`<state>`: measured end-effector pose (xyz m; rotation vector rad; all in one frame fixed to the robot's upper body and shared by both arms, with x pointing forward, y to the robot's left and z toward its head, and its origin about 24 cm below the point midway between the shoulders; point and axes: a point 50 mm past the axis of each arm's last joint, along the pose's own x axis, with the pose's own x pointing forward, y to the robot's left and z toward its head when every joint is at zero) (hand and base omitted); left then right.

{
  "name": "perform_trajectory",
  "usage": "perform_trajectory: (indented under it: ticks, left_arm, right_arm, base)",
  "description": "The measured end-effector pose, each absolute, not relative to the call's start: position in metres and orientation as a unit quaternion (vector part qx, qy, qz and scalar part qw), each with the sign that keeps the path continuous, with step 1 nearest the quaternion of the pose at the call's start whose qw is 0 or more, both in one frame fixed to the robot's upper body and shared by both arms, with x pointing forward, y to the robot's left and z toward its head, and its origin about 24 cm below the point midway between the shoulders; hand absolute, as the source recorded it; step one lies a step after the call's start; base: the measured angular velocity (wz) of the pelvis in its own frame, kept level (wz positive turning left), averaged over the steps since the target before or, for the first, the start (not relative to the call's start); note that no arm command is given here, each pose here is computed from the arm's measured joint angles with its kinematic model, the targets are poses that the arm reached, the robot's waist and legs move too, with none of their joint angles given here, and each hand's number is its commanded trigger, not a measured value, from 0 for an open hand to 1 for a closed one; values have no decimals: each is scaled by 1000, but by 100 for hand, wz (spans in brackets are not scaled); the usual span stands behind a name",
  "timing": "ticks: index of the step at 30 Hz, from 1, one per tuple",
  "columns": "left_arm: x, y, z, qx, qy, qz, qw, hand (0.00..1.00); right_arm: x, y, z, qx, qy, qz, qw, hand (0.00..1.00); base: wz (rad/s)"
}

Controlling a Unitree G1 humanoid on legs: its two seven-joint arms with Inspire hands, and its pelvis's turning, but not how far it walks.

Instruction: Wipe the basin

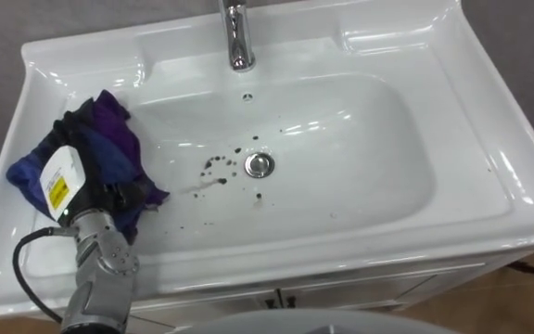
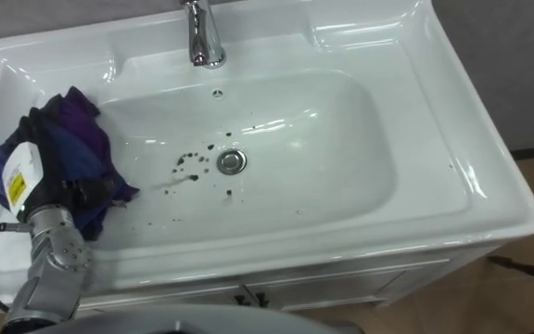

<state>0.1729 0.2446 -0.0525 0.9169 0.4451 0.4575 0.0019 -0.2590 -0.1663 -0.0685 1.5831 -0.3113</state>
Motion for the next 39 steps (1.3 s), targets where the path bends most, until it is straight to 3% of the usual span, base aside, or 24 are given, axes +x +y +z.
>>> perform_trajectory:
  ticks: [2,3,4,15,39]
  left_arm:
    - [171,245,-55,437,215,218,846,0]
    - [171,246,-55,440,215,218,844,40]
    - [170,246,-56,441,217,218,843,98]
    - [169,260,-53,485,202,246,815,100]
    - [169,271,-49,515,188,264,794,100]
  right_arm:
    - [1,-259,-166,-42,712,-133,688,0]
    - [-2,-260,-166,-56,717,-122,684,0]
    - [-1,-260,-166,-63,716,-116,685,0]
    - [-5,-263,-165,-96,736,-77,665,0]
    - [-5,-263,-164,-120,745,-47,655,0]
  base:
    - [-3]
    - [-8]
    - [-16]
    - [-5]
    - [0]
